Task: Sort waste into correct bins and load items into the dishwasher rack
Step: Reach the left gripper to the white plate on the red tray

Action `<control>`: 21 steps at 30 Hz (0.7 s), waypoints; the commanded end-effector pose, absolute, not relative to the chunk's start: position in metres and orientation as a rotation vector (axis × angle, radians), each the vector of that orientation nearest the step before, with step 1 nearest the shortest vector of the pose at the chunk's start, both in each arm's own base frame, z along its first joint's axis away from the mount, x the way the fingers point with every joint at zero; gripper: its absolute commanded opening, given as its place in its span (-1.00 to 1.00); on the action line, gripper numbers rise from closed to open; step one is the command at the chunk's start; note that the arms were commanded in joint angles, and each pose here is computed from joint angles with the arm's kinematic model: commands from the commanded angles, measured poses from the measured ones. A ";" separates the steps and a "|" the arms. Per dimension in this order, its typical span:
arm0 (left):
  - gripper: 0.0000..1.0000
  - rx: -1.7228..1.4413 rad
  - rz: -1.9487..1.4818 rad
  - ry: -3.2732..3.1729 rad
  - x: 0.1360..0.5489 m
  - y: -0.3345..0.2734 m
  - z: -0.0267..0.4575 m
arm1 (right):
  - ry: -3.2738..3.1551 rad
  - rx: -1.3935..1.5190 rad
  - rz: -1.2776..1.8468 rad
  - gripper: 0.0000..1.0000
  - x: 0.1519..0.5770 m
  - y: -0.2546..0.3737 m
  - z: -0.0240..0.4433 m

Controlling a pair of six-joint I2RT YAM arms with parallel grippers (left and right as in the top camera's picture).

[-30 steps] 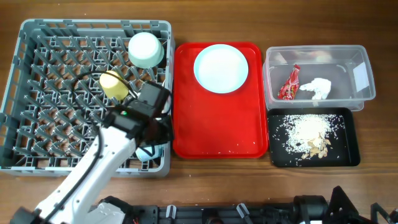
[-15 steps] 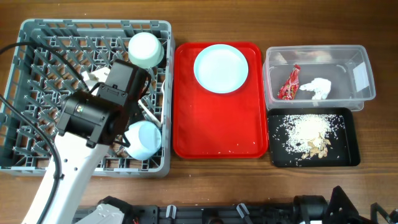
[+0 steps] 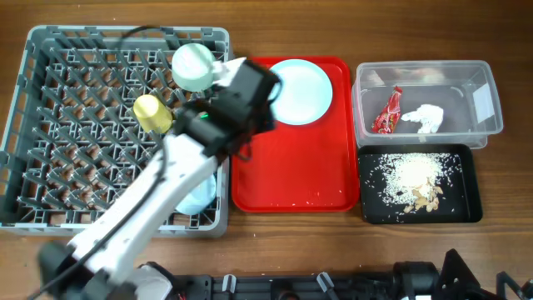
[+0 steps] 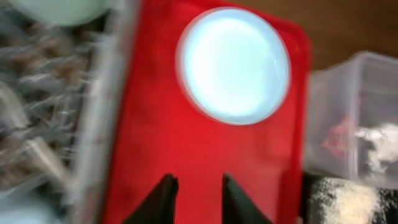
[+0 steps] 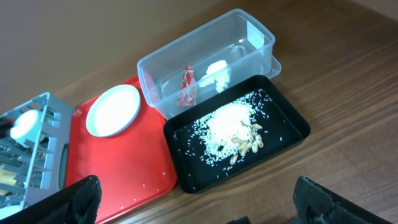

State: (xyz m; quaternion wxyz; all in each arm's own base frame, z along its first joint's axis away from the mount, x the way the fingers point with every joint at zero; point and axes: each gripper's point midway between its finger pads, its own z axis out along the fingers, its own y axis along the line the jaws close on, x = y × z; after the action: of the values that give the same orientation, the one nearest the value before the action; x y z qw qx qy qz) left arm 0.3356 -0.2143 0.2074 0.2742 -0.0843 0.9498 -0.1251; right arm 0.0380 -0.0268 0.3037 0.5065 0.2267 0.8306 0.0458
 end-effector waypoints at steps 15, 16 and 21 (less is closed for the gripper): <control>-0.53 0.136 -0.392 2.672 0.392 -0.326 0.011 | 1.993 0.548 0.117 0.99 0.037 -0.027 0.305; -0.56 0.151 -0.421 2.698 0.386 -0.328 0.011 | 1.993 0.548 0.117 0.99 0.037 -0.027 0.304; -0.67 0.193 -0.416 2.862 0.350 -0.317 0.006 | 1.993 0.548 0.117 1.00 0.037 -0.027 0.304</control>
State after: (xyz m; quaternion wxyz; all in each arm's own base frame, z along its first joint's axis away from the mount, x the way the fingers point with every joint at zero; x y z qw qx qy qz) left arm 0.3740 -0.3208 0.0095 0.1724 0.0507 0.9738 -0.1396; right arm 0.0379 -0.0267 0.3036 0.5062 0.2268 0.8308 0.0460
